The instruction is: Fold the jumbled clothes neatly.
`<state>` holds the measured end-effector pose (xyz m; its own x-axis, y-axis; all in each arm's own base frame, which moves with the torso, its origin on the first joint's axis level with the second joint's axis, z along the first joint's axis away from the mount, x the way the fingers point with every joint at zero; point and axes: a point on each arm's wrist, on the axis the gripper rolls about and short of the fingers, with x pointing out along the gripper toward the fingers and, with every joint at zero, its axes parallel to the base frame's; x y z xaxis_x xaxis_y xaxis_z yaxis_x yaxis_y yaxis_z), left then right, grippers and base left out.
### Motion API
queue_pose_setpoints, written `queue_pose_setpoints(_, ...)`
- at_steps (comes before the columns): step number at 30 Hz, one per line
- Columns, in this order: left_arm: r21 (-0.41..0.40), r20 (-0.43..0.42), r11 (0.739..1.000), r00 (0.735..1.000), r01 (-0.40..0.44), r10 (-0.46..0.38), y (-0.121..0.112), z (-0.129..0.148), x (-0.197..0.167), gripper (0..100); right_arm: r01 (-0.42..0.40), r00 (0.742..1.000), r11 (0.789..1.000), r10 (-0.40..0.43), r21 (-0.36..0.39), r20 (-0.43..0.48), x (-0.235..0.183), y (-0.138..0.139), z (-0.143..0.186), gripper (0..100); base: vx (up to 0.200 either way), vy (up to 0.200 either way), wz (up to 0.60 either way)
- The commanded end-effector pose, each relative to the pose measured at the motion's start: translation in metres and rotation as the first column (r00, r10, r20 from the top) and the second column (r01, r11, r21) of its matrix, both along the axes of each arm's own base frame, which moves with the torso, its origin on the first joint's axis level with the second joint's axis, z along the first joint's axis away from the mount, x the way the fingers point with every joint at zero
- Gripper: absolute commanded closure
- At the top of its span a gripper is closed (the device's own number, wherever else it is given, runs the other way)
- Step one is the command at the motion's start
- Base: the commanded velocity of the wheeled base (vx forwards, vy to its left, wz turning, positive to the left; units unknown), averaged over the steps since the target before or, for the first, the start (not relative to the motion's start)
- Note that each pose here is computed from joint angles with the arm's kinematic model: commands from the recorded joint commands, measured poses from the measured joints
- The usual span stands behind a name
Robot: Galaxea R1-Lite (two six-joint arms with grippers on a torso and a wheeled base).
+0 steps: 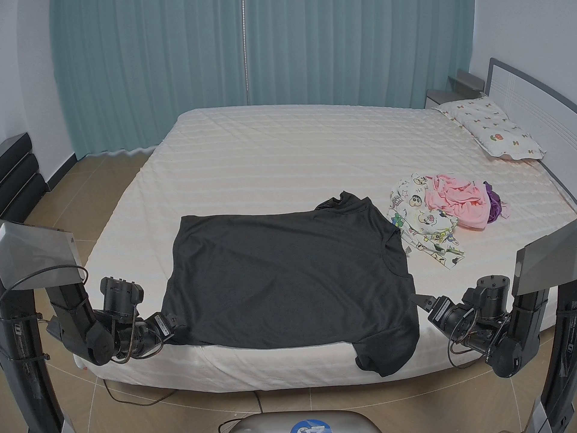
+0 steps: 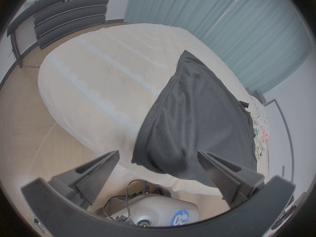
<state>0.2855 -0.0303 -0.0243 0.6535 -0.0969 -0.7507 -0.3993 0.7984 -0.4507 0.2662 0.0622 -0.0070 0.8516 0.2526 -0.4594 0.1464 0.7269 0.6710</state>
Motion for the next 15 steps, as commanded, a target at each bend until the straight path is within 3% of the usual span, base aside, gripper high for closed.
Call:
queue_pose_setpoints(1, 0.004, -0.020, 1.000, 1.000, 0.007, -0.007, -0.003, -0.011, 0.005, 0, 0.000, 1.000, 1.000, 0.000, 0.003, 0.010, 0.001, 0.000, 0.000, 0, 0.000, 0.000, 0.00)
queue_pose_setpoints(5, 0.006, -0.020, 1.000, 1.000, 0.008, -0.008, -0.005, -0.014, 0.009, 0, 0.000, 1.000, 1.000, 0.000, 0.003, 0.010, 0.001, 0.000, 0.000, 0, 0.000, 0.000, 0.00)
queue_pose_setpoints(6, 0.007, -0.020, 1.000, 1.000, 0.007, -0.007, -0.005, -0.014, 0.010, 100, -0.001, 1.000, 1.000, 0.001, 0.003, 0.012, 0.002, 0.001, 0.000, 0, 0.000, 0.000, 0.00)
queue_pose_setpoints(13, 0.000, -0.002, 1.000, 1.000, -0.005, 0.005, -0.004, -0.008, 0.010, 100, 0.005, 1.000, 1.000, -0.005, 0.007, 0.028, 0.005, -0.002, 0.003, 0, 0.000, 0.000, 0.00)
queue_pose_setpoints(15, -0.002, 0.038, 1.000, 0.999, -0.024, 0.024, -0.003, 0.003, 0.013, 100, -0.013, 0.999, 1.000, 0.013, 0.009, 0.029, 0.004, -0.001, 0.003, 0, 0.000, 0.000, 0.00)
